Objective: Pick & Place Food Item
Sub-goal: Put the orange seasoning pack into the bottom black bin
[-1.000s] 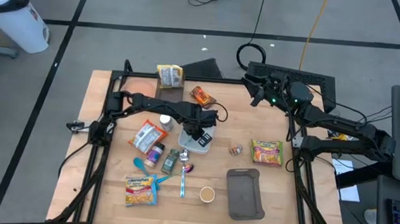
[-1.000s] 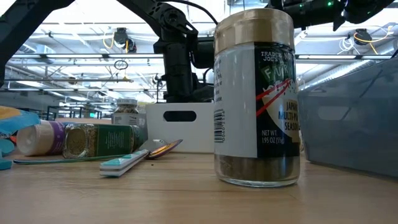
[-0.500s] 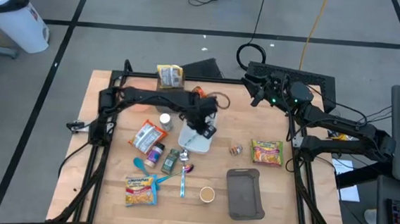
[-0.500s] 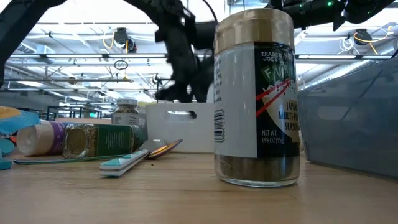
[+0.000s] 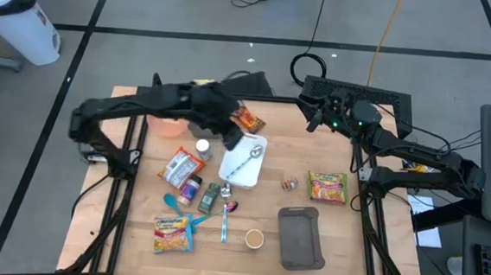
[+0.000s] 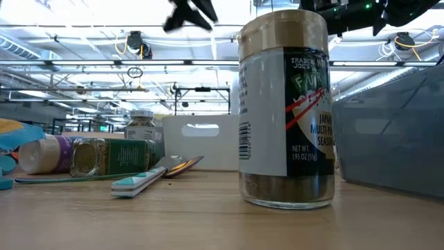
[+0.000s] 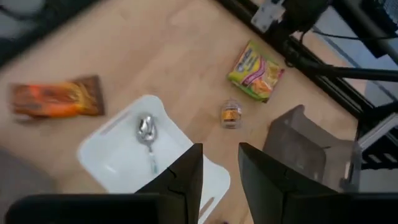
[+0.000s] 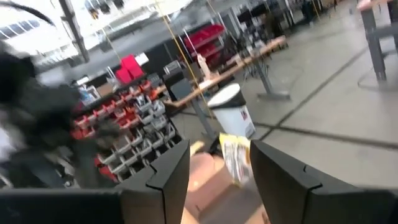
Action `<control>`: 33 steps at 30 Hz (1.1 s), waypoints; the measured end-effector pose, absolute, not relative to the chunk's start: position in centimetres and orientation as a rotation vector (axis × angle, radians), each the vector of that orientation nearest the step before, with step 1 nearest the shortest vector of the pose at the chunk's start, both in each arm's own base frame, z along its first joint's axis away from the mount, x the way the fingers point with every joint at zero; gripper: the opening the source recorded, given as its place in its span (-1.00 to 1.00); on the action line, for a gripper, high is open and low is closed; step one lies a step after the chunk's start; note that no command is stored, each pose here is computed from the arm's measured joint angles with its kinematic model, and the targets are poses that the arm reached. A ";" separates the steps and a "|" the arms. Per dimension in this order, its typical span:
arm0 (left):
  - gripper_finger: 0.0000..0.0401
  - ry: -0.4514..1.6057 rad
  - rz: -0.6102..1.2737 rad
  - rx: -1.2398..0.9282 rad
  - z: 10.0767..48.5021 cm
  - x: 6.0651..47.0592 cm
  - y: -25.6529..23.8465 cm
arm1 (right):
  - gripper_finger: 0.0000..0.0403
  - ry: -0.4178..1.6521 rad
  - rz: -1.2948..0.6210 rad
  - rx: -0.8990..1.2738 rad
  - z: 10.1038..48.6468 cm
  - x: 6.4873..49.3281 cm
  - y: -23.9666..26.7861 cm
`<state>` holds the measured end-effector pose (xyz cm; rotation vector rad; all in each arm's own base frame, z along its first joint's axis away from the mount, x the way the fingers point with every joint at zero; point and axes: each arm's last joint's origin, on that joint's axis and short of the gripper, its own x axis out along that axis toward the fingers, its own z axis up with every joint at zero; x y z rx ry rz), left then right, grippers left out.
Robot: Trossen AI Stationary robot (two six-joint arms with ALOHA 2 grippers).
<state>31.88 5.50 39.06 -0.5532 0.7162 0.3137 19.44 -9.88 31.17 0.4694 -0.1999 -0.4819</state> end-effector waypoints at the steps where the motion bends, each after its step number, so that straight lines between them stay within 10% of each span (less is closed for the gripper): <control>1: -0.46 0.708 0.322 -0.522 39.7 31.1 5.0 | -0.21 -0.187 -0.484 0.484 31.0 19.5 -9.9; 17: -0.46 0.806 0.592 -0.598 32.7 24.6 0.1 | -0.21 -0.073 -0.459 0.517 30.0 19.6 -9.7; 33: -0.46 0.914 0.477 -0.777 25.3 24.1 -2.0 | -0.21 -0.036 -0.475 0.566 29.0 20.4 -10.2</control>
